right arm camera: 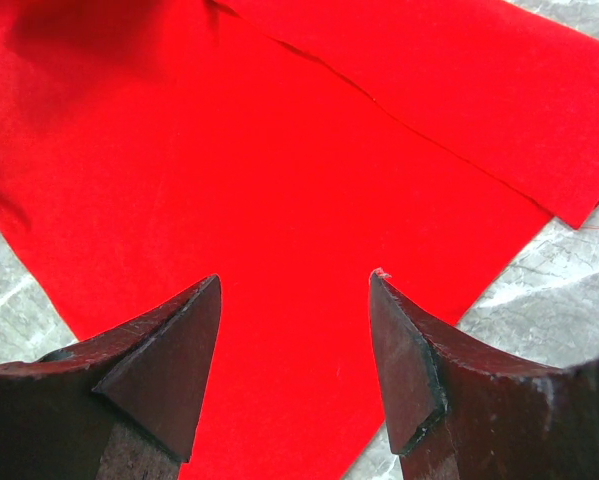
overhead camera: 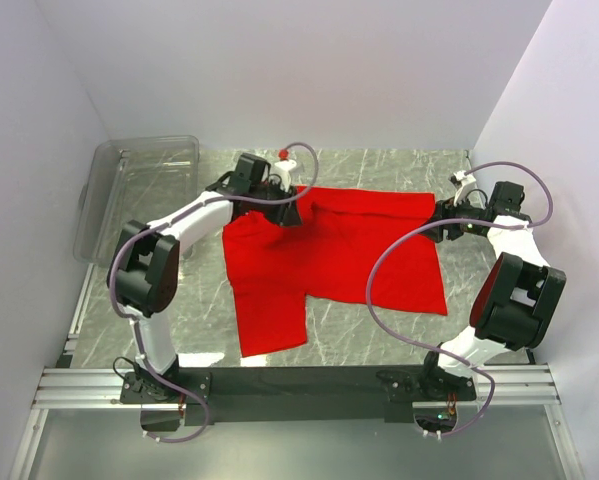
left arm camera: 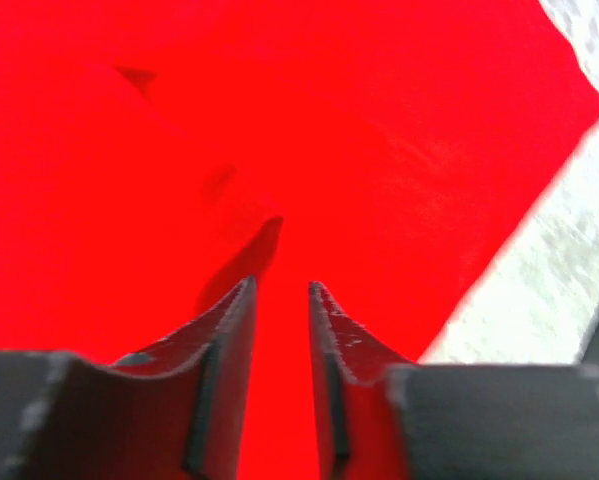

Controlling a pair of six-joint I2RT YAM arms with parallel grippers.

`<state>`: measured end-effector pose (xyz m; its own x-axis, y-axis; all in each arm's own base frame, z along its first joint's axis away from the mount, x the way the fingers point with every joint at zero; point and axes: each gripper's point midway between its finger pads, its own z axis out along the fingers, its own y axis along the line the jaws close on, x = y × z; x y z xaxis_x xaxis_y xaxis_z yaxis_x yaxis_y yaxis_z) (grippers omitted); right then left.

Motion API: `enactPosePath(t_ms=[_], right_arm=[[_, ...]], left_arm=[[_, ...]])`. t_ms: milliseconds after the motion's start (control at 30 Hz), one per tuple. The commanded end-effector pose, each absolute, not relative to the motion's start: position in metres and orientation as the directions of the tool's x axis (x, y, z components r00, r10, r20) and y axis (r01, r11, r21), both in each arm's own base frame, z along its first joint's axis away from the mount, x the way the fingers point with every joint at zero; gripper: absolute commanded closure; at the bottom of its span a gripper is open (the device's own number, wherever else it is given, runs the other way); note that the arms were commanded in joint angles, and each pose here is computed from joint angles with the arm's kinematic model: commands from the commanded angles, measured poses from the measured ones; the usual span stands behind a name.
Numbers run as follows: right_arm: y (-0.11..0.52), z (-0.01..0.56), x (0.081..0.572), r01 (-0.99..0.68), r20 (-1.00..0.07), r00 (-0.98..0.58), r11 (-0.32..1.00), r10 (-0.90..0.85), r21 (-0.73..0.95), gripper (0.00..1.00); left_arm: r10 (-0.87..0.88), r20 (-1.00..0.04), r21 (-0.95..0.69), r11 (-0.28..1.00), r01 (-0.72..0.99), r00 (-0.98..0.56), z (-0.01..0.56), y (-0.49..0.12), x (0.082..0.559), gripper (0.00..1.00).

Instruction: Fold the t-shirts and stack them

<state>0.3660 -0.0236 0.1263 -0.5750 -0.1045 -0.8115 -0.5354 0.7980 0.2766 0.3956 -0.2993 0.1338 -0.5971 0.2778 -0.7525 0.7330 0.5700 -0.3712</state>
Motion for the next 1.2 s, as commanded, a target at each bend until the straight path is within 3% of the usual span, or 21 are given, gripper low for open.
enactPosePath(t_ms=[0, 100, 133, 233, 267, 400, 567, 833, 1167], right_arm=[[-0.024, 0.142, 0.365, -0.557, -0.839, -0.532, 0.794, -0.117, 0.243, 0.33], [-0.024, 0.142, 0.365, -0.556, -0.837, -0.535, 0.793, -0.114, 0.247, 0.33], [-0.024, 0.143, 0.367, -0.557, -0.839, -0.531, 0.794, -0.116, 0.243, 0.33], [-0.024, 0.143, 0.369, -0.554, -0.840, -0.531, 0.794, -0.108, 0.248, 0.33], [-0.024, 0.143, 0.369, -0.554, -0.840, -0.533, 0.793, -0.104, 0.253, 0.33], [-0.022, 0.144, 0.367, -0.557, -0.837, -0.537, 0.789, -0.104, 0.259, 0.32], [-0.021, 0.141, 0.361, -0.559, -0.838, -0.532, 0.794, -0.122, 0.239, 0.32], [-0.018, 0.137, 0.355, -0.556, -0.834, -0.540, 0.792, -0.113, 0.253, 0.32], [-0.018, 0.138, 0.357, -0.547, -0.833, -0.545, 0.794, -0.098, 0.265, 0.33]], left_arm=[[0.327, -0.721, -0.379, 0.552, 0.743, -0.611, 0.147, -0.295, 0.361, 0.65], [0.350, -0.752, -0.349, 0.508, 0.788, -0.559, 0.174, -0.290, 0.345, 0.59], [0.360, -0.757, -0.334, 0.504, 0.797, -0.545, 0.180, -0.287, 0.342, 0.50], [0.315, -0.796, -0.234, 0.628, 0.742, -0.518, 0.193, -0.266, 0.358, 0.31], [0.284, -0.823, -0.201, 0.665, 0.719, -0.492, 0.198, -0.261, 0.371, 0.29], [0.191, -0.741, -0.253, 0.808, 0.532, -0.644, 0.160, -0.234, 0.401, 0.29], [0.057, -0.600, -0.387, 0.852, 0.352, -0.798, 0.123, -0.229, 0.396, 0.35], [-0.143, -0.488, -0.489, 0.862, 0.135, -0.861, 0.086, -0.230, 0.392, 0.39], [-0.184, -0.429, -0.484, 0.873, 0.054, -0.884, 0.056, -0.228, 0.396, 0.46]])
